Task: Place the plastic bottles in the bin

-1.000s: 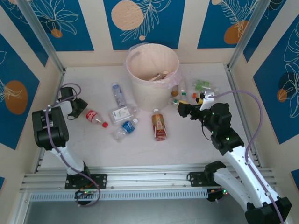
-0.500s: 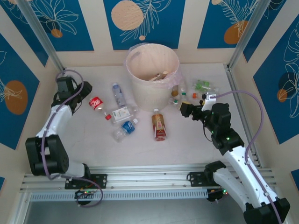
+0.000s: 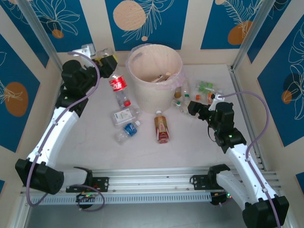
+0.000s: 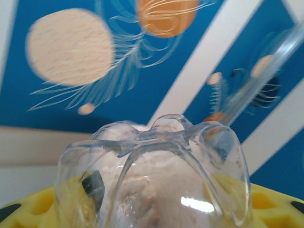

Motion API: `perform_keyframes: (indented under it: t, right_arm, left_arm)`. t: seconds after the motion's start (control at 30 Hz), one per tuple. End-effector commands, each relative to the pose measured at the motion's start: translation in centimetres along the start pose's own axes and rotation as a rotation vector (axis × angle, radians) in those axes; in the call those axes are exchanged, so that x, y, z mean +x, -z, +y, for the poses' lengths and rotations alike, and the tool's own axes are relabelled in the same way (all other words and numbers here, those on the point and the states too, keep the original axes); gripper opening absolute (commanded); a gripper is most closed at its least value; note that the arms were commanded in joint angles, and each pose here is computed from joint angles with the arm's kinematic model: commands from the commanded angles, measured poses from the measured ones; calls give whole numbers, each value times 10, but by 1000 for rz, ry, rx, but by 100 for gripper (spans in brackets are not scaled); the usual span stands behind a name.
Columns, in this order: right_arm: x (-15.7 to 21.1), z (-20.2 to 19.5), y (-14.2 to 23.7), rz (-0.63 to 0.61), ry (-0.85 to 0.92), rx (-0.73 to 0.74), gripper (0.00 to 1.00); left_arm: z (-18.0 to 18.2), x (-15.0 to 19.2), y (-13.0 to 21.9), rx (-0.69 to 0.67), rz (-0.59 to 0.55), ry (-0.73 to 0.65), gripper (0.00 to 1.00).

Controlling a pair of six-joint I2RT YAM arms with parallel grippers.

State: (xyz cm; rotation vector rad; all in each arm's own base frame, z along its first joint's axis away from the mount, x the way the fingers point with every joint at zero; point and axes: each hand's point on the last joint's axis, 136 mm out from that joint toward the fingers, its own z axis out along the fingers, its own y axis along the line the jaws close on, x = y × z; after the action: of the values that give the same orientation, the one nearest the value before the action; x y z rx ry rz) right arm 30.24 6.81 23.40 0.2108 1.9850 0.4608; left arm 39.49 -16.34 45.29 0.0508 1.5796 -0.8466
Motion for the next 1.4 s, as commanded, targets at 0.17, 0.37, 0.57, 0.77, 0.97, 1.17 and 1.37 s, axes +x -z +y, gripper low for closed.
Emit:
perform_keyframes:
  t: [0.17, 0.37, 0.57, 0.77, 0.97, 1.17, 1.37]
  right_arm:
    - [-8, 5, 4, -12, -53, -18, 100]
    - [-9, 4, 8, -10, -55, -13, 100]
    - [-9, 3, 10, -7, -57, -8, 100]
    - [-6, 1, 10, 3, -58, -1, 100]
    - [-2, -1, 11, 19, -56, 8, 99]
    - [0, -5, 12, 25, -46, 25, 100]
    - [-1, -5, 13, 27, -42, 28, 100]
  left_arm:
    - [-92, -52, -47, 182, -169, -177, 0]
    - [-89, -58, -99, 74, -197, -265, 0]
    - [-56, -37, -142, -108, -142, -394, 0]
    - [-23, 11, -171, -235, 6, -542, 0]
    - [12, 54, -185, -464, 107, -783, 10]
    - [56, 87, -193, -662, 177, -887, 31]
    - [64, 97, -192, -693, 211, -856, 70]
